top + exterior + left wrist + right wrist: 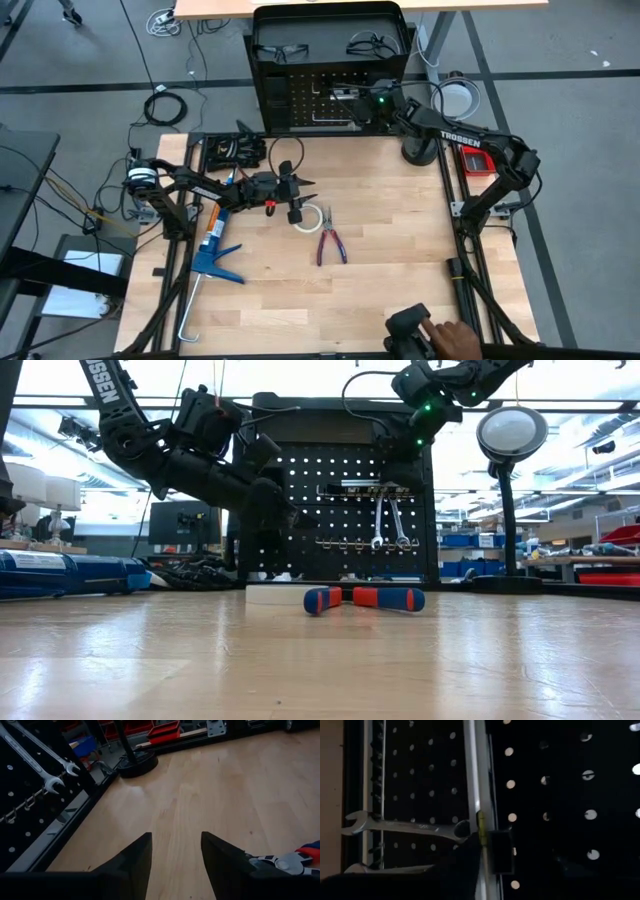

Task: Hang tools onto peg board
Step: Remove the black power balance handle from the black peg board

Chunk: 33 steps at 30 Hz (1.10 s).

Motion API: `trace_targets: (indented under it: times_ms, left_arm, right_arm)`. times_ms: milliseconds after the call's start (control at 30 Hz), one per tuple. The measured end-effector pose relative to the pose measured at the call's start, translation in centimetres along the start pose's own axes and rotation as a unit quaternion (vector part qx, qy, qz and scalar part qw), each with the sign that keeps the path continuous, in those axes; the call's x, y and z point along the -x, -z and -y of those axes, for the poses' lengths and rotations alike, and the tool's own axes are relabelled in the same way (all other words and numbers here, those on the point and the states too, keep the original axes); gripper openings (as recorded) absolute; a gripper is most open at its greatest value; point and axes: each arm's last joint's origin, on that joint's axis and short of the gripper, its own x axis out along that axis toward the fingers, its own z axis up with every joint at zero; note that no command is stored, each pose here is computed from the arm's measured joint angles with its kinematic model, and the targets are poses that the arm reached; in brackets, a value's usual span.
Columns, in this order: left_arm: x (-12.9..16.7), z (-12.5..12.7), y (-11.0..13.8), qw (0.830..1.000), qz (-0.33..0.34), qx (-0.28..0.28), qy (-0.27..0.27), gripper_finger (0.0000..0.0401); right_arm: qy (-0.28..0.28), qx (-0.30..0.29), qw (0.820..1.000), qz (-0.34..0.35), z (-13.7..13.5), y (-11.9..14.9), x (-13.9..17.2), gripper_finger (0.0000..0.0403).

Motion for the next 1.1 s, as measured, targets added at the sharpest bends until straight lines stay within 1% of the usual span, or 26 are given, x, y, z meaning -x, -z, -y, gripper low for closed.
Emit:
trace_targets:
  times_ms: [133, 267, 400, 567, 767, 867, 933, 1100]
  left_arm:
    - [0.0, 0.0, 0.0, 1.000, -0.001, 0.000, -0.001, 0.0172]
    - [0.0, -0.1, 0.0, 1.000, -0.001, 0.001, -0.001, 0.0172]
    - [0.0, -0.1, 0.0, 1.000, -0.001, 0.001, -0.001, 0.0172]
    - [0.0, -0.1, 0.0, 1.000, -0.001, 0.001, -0.001, 0.0172]
    - [0.0, -0.1, 0.0, 1.000, -0.002, 0.001, -0.003, 0.0172]
    - [0.0, -0.2, 0.1, 1.000, -0.007, 0.002, -0.022, 0.0172]
    - [0.0, -0.3, 0.1, 0.999, -0.013, 0.004, -0.045, 0.0172]
    - [0.1, -0.7, 0.2, 0.994, -0.029, 0.017, -0.107, 0.0172]
  right_arm:
    - [-0.001, -0.005, 1.000, -0.001, 0.0, 0.0, 0.0, 0.0087]
    - [0.001, -0.014, 1.000, 0.000, 0.1, 0.0, 0.0, 0.0065]
    - [0.003, -0.015, 1.000, -0.002, 0.1, 0.0, 0.0, 0.0067]
    - [0.019, -0.013, 1.000, -0.002, 0.2, -0.3, 0.1, 0.0073]
    - [0.026, -0.003, 1.000, 0.007, -0.2, -1.3, 0.6, 0.0067]
    - [0.033, -0.001, 0.999, 0.009, -0.4, -2.0, 1.1, 0.0070]
    - [0.038, -0.001, 0.999, 0.013, -0.6, -2.7, 1.8, 0.0071]
    - [0.049, 0.002, 0.997, 0.059, -1.3, -5.7, 5.5, 0.0068]
